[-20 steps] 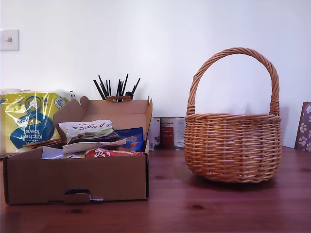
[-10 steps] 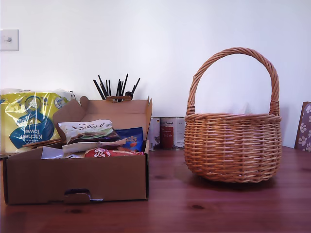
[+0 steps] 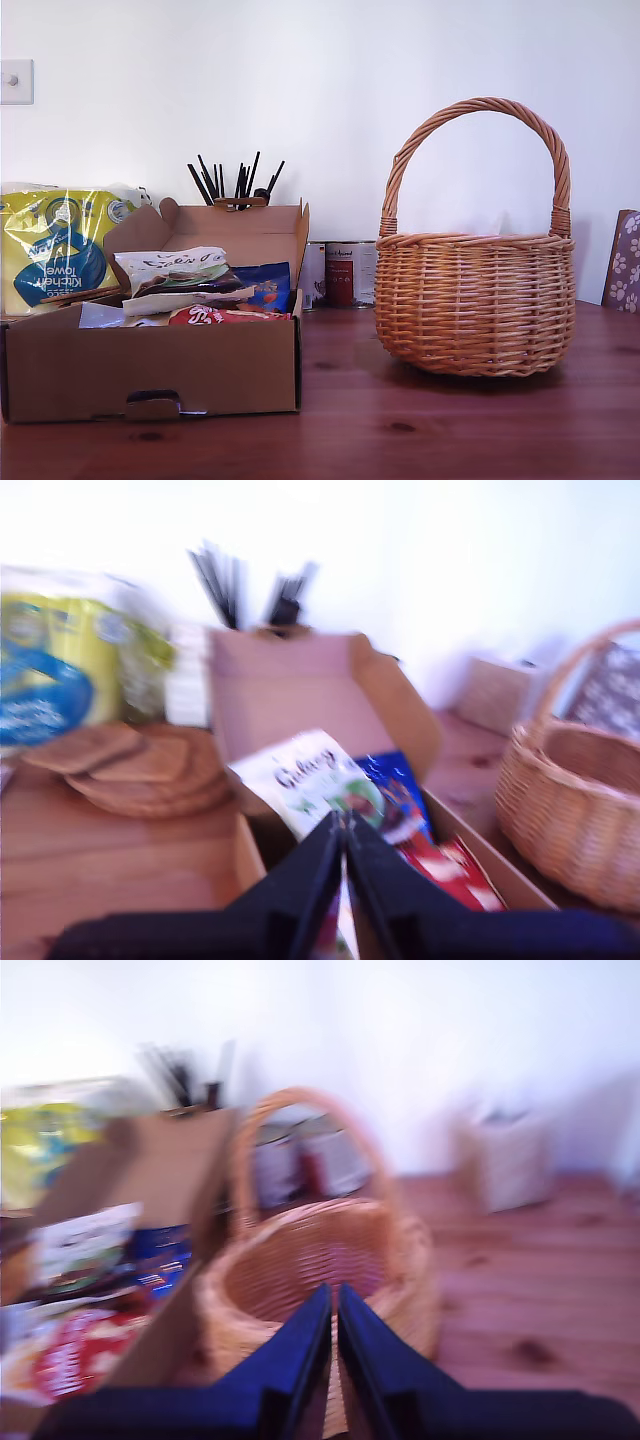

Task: Move the bags of Easter eggs from the cardboard box on the left into the woven basket on the right side.

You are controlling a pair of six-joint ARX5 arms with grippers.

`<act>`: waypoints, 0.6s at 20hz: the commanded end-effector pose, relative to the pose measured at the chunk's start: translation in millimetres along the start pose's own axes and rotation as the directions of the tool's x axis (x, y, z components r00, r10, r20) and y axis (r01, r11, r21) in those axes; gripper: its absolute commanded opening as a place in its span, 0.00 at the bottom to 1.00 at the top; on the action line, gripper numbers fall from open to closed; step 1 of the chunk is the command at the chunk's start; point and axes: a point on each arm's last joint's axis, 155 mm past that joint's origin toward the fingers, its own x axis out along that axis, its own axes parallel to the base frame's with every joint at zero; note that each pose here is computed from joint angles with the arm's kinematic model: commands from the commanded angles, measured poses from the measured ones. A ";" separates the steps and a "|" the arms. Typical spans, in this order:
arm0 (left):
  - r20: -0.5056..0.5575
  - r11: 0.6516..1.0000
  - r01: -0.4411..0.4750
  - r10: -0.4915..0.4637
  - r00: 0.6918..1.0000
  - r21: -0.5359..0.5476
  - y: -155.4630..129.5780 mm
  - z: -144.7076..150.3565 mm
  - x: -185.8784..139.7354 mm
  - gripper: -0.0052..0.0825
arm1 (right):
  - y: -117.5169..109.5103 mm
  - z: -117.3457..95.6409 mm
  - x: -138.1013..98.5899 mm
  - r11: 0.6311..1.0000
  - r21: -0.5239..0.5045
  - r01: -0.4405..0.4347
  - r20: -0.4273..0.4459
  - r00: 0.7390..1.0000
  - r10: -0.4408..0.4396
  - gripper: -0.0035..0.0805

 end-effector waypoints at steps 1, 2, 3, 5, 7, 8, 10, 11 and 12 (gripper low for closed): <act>-0.066 0.997 0.079 -0.079 0.995 -0.001 -12.9 -11.1 5.3 0.03 | 31.5 6.7 -5.1 0.986 0.069 -0.154 -0.009 0.988 0.155 0.03; -0.094 0.993 0.116 -0.117 0.989 -0.016 -19.6 -12.2 7.9 0.03 | 48.2 11.6 -7.8 0.968 0.067 -0.241 0.003 0.971 0.241 0.03; -0.124 0.989 0.146 -0.148 0.981 -0.023 -24.8 -13.1 11.1 0.03 | 57.6 13.3 -9.2 0.952 0.099 -0.288 0.006 0.957 0.289 0.03; -0.189 0.980 0.199 -0.198 0.962 -0.015 -33.1 -14.9 19.5 0.03 | 72.0 2.1 -8.9 0.923 0.147 -0.355 -0.050 0.930 0.365 0.03; -0.257 0.972 0.231 -0.216 0.942 0.029 -36.7 -14.0 29.7 0.03 | 77.9 -11.4 -6.9 0.912 0.176 -0.372 -0.110 0.913 0.393 0.03; -0.296 0.965 0.254 -0.226 0.928 0.061 -38.6 -13.2 36.0 0.03 | 80.3 -15.8 -6.1 0.907 0.181 -0.380 -0.131 0.905 0.405 0.03; -0.367 0.952 0.288 -0.233 0.901 0.104 -39.6 -11.1 52.6 0.03 | 84.7 -24.6 -4.0 0.902 0.162 -0.399 -0.172 0.889 0.424 0.03; -0.404 0.946 0.302 -0.231 0.885 0.120 -38.8 -11.7 62.1 0.03 | 85.4 -29.3 -2.1 0.902 0.157 -0.402 -0.194 0.883 0.427 0.03; -0.440 0.937 0.318 -0.226 0.869 0.146 -37.0 -13.5 73.3 0.07 | 85.3 -33.9 0.0 0.904 0.133 -0.406 -0.216 0.879 0.426 0.03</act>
